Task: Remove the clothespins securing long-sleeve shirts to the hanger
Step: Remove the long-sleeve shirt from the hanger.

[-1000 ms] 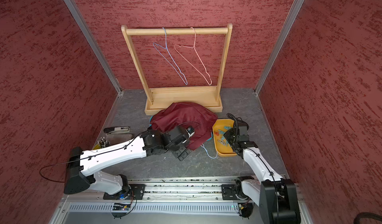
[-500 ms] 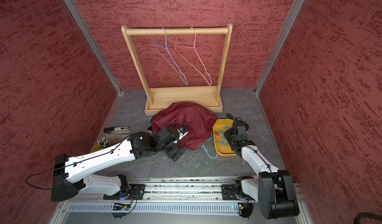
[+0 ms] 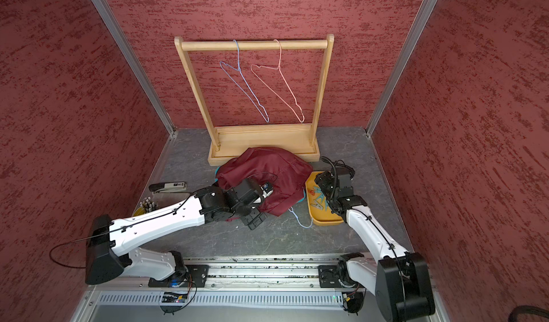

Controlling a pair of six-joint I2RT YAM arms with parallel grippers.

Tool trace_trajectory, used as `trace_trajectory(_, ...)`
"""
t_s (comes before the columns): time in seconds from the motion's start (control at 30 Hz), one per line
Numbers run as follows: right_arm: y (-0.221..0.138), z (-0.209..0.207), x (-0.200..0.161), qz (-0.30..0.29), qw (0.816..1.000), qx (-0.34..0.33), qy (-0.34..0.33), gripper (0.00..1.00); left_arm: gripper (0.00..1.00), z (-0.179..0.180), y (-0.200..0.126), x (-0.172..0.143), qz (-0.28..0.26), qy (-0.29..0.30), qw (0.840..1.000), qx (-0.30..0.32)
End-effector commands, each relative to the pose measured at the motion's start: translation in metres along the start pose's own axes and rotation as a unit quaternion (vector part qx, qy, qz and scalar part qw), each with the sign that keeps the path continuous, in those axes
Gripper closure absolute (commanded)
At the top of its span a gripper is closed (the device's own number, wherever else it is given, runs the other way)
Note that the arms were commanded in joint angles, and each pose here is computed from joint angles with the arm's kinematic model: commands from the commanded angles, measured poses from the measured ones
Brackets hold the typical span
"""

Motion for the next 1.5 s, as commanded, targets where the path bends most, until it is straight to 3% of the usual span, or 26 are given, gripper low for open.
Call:
trace_trajectory(0.0, 0.000, 0.011, 0.002, -0.007, 1.000, -0.012, -0.024, 0.22, 0.05, 0.006, 0.008, 0.000, 0.006, 0.009, 1.000, 0.007)
trace_trajectory(0.3, -0.003, 0.018, -0.005, 0.005, 1.000, 0.012, -0.024, 0.21, 0.18, 0.017, 0.037, 0.008, 0.038, -0.006, 0.999, 0.030)
trace_trajectory(0.43, -0.005, 0.020, -0.006, 0.008, 0.999, 0.017, -0.027, 0.21, 0.35, 0.016, 0.035, 0.019, 0.022, -0.012, 0.999, 0.026)
trace_trajectory(0.67, -0.011, 0.025, -0.005, 0.011, 0.999, 0.029, -0.029, 0.20, 0.77, 0.012, 0.033, 0.027, 0.006, -0.018, 1.000, 0.012)
trace_trajectory(0.83, -0.015, 0.025, -0.006, 0.011, 0.999, 0.031, -0.034, 0.20, 0.98, 0.011, 0.031, 0.034, 0.002, -0.029, 1.000, 0.008)
trace_trajectory(1.0, -0.017, 0.026, -0.013, 0.027, 0.998, 0.042, -0.050, 0.18, 1.00, 0.017, 0.016, 0.042, -0.013, -0.045, 0.999, 0.011)
trace_trajectory(1.17, -0.032, 0.033, -0.012, 0.025, 0.995, 0.054, -0.086, 0.10, 1.00, 0.041, 0.003, 0.046, -0.025, -0.113, 0.993, -0.011)
trace_trajectory(1.33, -0.065, 0.050, 0.000, -0.004, 0.988, 0.075, -0.132, 0.04, 1.00, 0.072, -0.007, 0.049, -0.034, -0.207, 0.977, -0.046)
trace_trajectory(1.47, -0.073, 0.049, -0.009, 0.024, 0.984, 0.083, -0.158, 0.08, 1.00, 0.096, -0.013, 0.052, -0.049, -0.279, 0.956, -0.075)
Point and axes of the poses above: each gripper's point midway between its finger pads, its own y axis out along the fingers, its own z axis along the line the jaws close on, x = y × z, the point moved 5 cm from there along -y, back along the fingers, and after that the axes turned 1 degree about -y, right-handed, at the moved point
